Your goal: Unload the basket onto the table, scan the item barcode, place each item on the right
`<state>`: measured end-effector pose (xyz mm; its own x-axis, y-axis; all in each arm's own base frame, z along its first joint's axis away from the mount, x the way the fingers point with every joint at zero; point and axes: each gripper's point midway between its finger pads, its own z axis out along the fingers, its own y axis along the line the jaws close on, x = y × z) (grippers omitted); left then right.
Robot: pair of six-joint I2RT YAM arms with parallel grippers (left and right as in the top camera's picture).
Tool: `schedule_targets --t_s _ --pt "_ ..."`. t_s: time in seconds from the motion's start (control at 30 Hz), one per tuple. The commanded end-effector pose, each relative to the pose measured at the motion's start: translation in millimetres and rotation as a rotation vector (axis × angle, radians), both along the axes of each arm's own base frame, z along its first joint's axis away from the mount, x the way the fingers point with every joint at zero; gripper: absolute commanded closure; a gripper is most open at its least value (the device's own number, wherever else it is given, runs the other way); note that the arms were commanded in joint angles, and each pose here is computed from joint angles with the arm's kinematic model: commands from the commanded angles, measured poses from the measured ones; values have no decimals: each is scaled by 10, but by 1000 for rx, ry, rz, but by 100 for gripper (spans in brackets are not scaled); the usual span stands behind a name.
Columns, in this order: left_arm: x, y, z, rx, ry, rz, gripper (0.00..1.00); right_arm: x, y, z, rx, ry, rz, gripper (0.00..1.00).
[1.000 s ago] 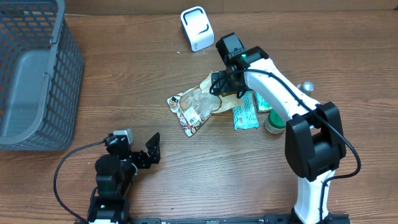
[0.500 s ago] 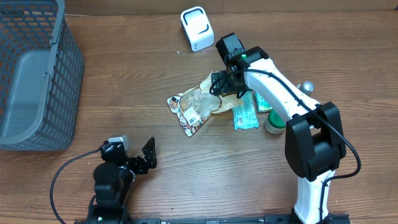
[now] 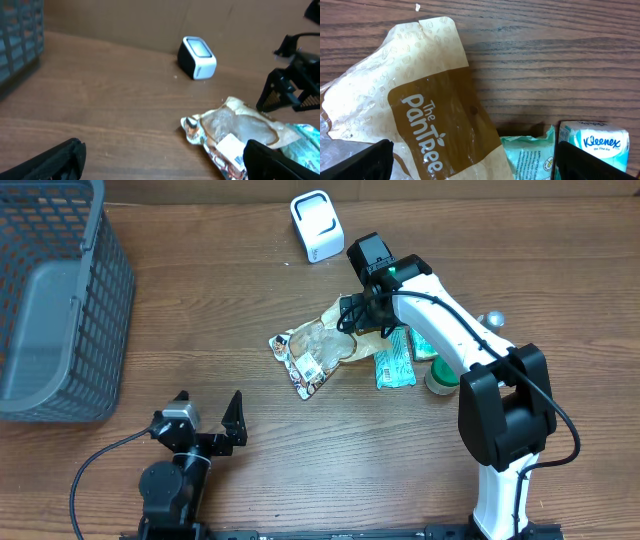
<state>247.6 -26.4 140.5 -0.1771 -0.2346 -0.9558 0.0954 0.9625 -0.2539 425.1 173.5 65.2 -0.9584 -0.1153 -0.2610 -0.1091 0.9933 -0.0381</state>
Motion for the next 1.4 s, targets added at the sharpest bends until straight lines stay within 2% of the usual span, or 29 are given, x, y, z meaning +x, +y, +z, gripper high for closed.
schedule_targets --t_s 0.0,0.2,0.53,1.37 --pt "-12 37 77 39 -43 13 0 3 -19 -9 -5 -3 -9 0" --pt "-26 51 166 46 -84 21 0 3 -18 -9 -5 -3 -9 0" --pt "-25 56 163 84 -87 20 0 3 -19 -9 -5 -3 -9 0" --pt "-25 51 167 83 -88 17 1 2 -19 -9 -5 -2 -10 0"
